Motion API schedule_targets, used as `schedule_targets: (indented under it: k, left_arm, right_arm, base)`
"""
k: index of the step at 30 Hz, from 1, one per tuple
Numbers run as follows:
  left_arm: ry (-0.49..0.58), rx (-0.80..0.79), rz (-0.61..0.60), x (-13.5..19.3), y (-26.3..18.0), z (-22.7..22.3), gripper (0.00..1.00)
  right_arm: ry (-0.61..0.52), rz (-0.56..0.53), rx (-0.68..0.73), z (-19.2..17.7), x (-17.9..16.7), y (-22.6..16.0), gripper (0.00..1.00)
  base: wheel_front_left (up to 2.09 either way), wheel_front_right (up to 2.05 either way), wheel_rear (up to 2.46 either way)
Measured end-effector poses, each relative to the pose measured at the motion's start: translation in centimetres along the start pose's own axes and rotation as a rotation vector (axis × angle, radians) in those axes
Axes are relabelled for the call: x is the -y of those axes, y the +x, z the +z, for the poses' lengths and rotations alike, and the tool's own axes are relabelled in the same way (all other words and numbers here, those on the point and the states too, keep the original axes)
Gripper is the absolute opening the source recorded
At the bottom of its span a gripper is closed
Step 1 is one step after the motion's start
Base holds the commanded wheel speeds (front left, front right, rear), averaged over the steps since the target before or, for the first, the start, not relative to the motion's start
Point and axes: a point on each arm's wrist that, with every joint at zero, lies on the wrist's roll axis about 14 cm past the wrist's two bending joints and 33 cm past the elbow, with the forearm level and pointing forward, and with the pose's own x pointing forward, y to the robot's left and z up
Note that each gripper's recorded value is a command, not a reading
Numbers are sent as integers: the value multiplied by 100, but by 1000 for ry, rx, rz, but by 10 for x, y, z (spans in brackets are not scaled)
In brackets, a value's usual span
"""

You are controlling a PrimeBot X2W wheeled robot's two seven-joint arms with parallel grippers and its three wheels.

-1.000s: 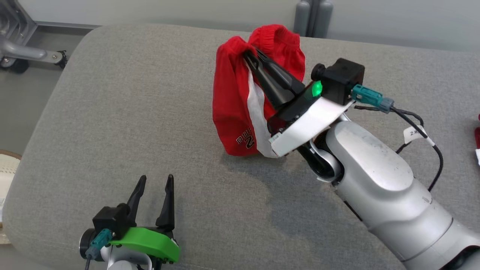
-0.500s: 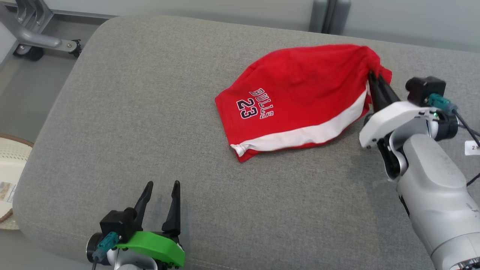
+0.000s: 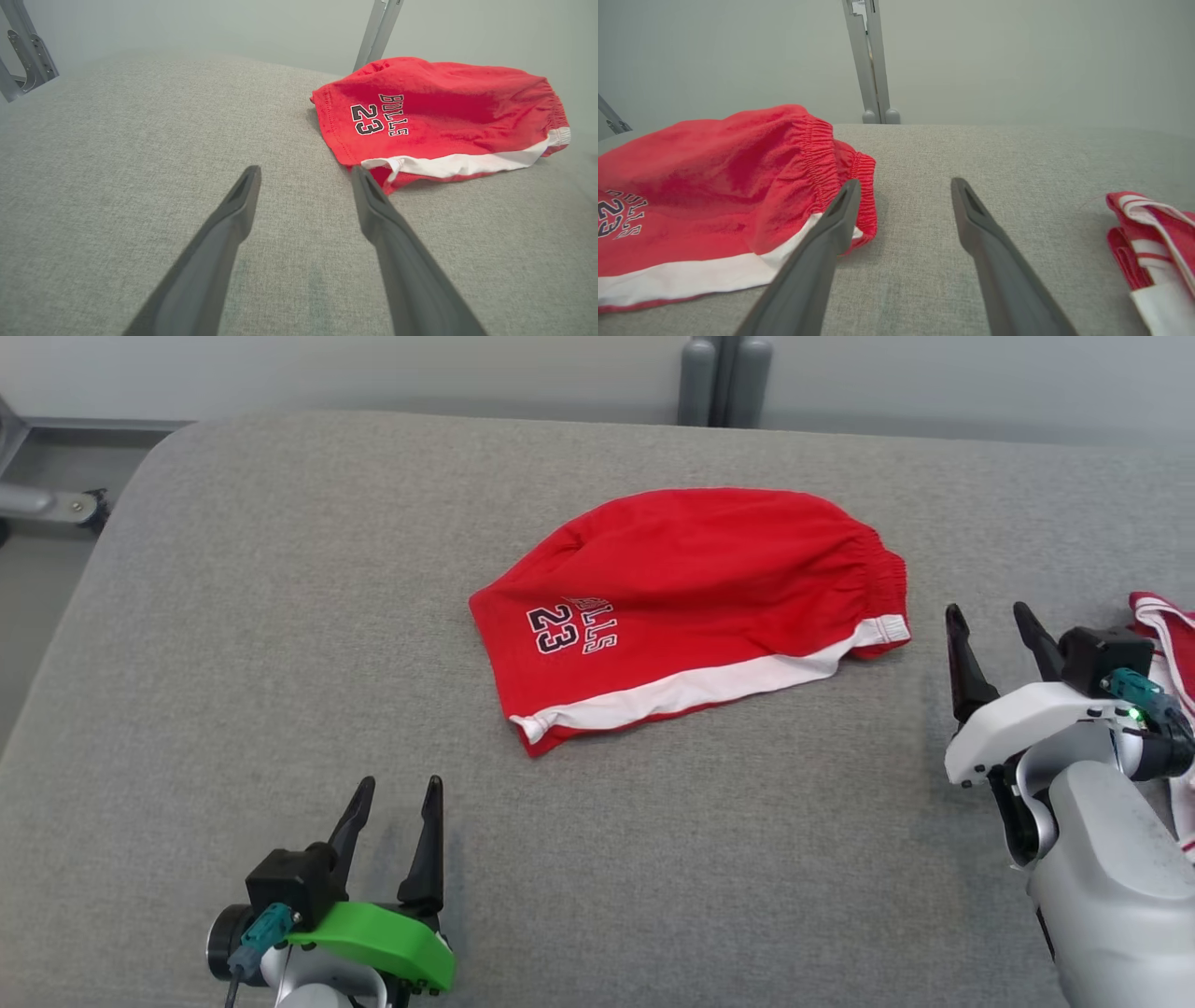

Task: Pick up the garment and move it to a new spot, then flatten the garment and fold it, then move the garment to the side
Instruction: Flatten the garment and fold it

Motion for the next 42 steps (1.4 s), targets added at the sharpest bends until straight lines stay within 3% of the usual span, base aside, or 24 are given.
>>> schedule_targets:
  k: [12, 23, 30, 31, 33, 42]
  left_arm:
    - [-15, -12, -132, 42, 33, -1, 100]
    - [-98, -189, -203, 77, 52, -54, 100]
    - [-105, -234, -189, 75, 60, -68, 100]
    - [-97, -236, -188, 74, 62, -69, 80]
    - [-64, -242, -199, 75, 63, -70, 0]
    - [48, -250, -237, 71, 56, -69, 0]
  right_arm:
    - [-5, -113, 161, 36, 35, -65, 100]
    - [-4, -262, 155, 28, 83, -106, 100]
    - [-10, -279, 138, 22, 89, -109, 100]
    - [-10, -278, 138, 22, 89, -108, 100]
    - [-9, -276, 138, 21, 88, -107, 100]
    - [21, -275, 148, 22, 83, -106, 100]
  base:
    - [0, 0, 0]
    - [0, 0, 0]
    - [0, 0, 0]
    - [0, 0, 0]
    - [0, 0, 0]
    - [0, 0, 0]
